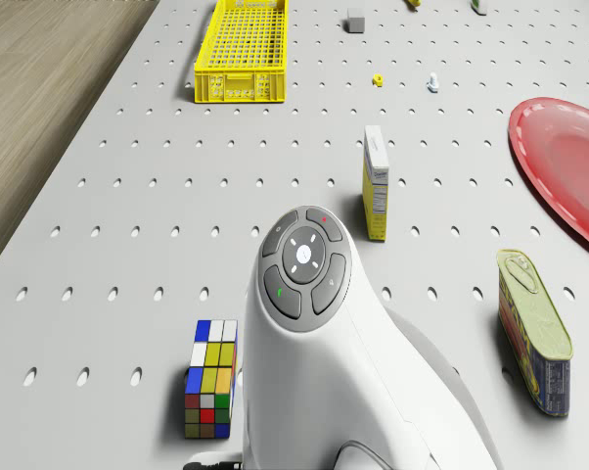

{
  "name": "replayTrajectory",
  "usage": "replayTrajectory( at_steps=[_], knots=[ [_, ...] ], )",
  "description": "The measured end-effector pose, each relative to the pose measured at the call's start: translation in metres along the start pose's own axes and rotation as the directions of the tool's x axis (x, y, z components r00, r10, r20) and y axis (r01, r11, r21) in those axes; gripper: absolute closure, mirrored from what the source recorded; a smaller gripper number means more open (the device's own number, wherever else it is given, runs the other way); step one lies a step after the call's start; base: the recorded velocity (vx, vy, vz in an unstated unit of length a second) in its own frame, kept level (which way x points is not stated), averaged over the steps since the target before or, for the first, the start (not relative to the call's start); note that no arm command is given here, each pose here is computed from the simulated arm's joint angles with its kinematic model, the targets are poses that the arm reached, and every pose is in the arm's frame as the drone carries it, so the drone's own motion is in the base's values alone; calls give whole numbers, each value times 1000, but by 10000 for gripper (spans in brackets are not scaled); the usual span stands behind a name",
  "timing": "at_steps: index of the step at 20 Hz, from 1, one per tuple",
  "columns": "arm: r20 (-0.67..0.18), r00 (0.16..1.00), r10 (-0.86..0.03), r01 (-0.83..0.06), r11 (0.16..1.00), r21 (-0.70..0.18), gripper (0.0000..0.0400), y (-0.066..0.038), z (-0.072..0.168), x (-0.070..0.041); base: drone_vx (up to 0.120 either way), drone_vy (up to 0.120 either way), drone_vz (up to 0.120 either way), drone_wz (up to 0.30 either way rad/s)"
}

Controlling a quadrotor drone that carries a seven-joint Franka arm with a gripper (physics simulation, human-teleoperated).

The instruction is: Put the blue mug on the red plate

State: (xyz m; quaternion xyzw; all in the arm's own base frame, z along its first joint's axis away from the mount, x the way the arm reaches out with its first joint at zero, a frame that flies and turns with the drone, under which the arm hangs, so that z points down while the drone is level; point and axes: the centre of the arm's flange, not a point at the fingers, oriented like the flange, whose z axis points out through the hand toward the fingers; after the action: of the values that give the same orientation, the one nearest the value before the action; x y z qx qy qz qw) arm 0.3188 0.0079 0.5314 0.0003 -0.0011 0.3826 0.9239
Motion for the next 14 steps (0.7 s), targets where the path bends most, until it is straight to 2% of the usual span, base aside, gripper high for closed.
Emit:
replayTrajectory(
  at_steps=[8, 13, 14],
  knots=[
    [0, 1000, 0, 0, 1000, 0, 300, 0, -1, 0, 120, -120, 115, 0],
    [0, 1000, 0, 0, 1000, 0, 300, 0, -1, 0, 120, -120, 0, 0],
    [0, 1000, 0, 0, 1000, 0, 300, 0, -1, 0, 120, -120, 120, 0]
  ],
)
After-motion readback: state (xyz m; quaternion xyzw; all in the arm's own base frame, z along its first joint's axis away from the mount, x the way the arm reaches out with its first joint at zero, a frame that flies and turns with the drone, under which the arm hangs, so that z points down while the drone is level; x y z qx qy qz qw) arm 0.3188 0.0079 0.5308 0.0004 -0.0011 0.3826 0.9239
